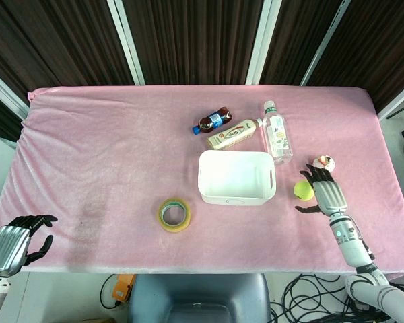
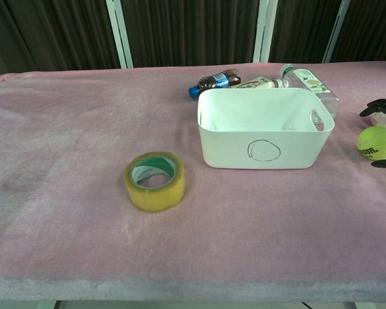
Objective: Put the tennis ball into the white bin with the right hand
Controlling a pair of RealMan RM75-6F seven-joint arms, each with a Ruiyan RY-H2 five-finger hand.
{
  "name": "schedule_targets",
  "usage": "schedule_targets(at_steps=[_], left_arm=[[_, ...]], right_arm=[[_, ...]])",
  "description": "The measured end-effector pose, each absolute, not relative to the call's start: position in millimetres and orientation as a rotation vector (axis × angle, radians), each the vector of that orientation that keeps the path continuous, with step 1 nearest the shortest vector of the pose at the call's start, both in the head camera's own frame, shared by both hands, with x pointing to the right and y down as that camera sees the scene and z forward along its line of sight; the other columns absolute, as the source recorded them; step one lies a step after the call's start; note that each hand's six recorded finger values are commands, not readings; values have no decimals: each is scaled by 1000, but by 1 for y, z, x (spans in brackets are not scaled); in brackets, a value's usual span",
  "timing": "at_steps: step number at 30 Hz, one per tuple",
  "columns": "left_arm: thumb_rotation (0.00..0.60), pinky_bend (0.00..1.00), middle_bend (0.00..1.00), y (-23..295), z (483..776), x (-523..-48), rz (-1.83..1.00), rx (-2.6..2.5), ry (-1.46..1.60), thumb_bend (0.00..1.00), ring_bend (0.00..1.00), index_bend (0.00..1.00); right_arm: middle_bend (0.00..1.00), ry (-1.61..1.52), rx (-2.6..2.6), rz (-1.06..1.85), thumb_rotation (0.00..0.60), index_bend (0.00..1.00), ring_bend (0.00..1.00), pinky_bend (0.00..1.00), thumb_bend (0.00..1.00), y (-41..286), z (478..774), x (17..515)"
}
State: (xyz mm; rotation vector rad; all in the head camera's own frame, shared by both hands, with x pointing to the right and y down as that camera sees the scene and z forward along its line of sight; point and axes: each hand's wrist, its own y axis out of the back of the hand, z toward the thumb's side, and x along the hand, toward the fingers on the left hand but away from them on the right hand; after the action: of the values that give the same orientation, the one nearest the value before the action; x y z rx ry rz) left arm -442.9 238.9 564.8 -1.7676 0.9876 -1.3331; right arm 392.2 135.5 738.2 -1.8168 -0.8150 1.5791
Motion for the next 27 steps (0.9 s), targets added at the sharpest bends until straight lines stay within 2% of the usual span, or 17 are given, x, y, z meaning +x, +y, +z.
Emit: schedule_targets(at_steps=[11,15,17,21,25,27], left_arm=[[600,430,471,239,564,-443,-1329,-1768,993,440,405,378],[600,431,471,239,565,-443,-1337,-1774,987,440,405,378],[600,431,471,239,565,-443,-1336,-1774,990,440,405,377],[600,431,471,238,564,-444,-1337,-1772,998,439,404,378],[600,431,472,238,562,-446,-1336,-1768,1005,440,405,378],[600,431,473,238,562,-446,-1336,-1768,1008,440,405,378]], right_arm=[[148,-805,-1801,1592,600,294,120,171,223,137,740,395],[176,-806,-1776,1613,600,322,181,263,264,136,744,398],[214,-803,-1762,1622,600,363,245,343,309,135,746,399],[337,-809,-1712,1634,600,534,427,522,461,132,752,400],[412,-819,-1649,1641,600,659,520,613,608,131,757,401],[486,-827,-1623,1642,600,790,590,696,789,130,758,401]])
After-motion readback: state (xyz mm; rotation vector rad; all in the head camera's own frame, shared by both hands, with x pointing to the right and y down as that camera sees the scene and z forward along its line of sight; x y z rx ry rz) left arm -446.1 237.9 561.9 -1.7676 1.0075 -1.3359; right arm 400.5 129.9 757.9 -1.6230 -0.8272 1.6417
